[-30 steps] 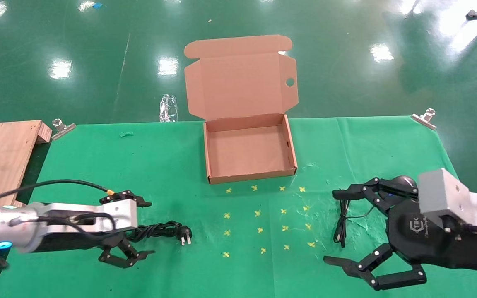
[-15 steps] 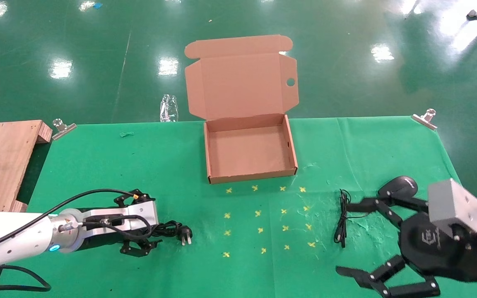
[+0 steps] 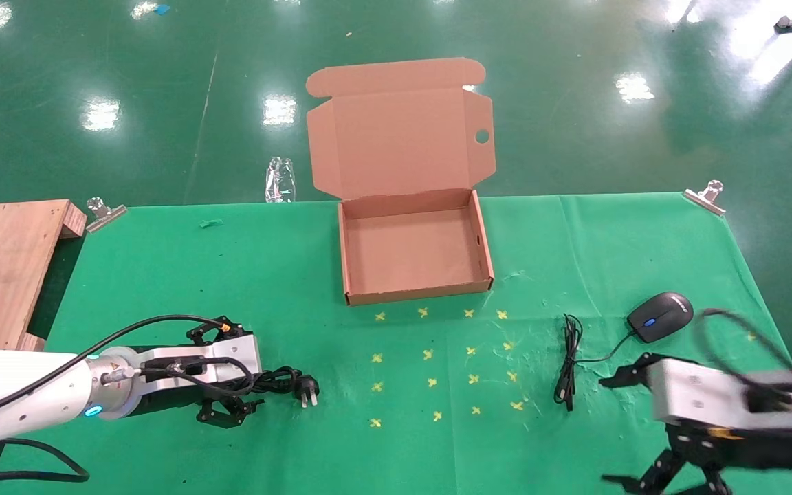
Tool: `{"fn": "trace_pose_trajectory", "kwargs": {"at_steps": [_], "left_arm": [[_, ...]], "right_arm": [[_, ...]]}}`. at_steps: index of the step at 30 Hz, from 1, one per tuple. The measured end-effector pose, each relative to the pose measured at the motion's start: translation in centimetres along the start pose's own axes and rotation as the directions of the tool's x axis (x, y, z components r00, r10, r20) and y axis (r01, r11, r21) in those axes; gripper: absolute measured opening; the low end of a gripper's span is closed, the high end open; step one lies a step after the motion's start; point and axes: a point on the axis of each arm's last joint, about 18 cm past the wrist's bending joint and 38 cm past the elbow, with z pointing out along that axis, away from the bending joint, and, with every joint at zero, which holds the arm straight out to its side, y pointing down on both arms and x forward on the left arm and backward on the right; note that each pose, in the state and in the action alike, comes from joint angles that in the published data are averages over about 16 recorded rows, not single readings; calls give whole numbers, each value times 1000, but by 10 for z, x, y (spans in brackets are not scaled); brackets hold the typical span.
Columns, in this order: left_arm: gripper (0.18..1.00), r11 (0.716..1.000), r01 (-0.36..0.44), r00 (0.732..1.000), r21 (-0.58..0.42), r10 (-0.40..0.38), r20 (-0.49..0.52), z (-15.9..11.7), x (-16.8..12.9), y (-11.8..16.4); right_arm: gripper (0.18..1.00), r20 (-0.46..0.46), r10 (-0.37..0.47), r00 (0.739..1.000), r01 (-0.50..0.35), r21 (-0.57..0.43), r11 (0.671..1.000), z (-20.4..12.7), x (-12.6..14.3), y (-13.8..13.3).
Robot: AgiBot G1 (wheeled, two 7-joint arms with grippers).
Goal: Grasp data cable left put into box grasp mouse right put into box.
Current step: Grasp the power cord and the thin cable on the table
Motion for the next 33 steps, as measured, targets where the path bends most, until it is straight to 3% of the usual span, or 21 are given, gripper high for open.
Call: {"fn": "trace_pose_trajectory", "kwargs": {"at_steps": [5,14,20,33], "left_arm": [[1001,1000,0,1000,0,0,0,0,0,0],[1001,1000,0,1000,0,0,0,0,0,0],[1001,1000,0,1000,0,0,0,0,0,0],[1001,1000,0,1000,-1,0,0,0,0,0]], "right_arm": [[1001,35,-178,983,181,-165,969,29,23,-8],[1001,125,-392,911,411,-330,850,70,49,-25],[1001,145,-439,887,460,-380,802,88,61,-27],[1001,161,-478,863,499,-417,760,112,86,-25]]}}
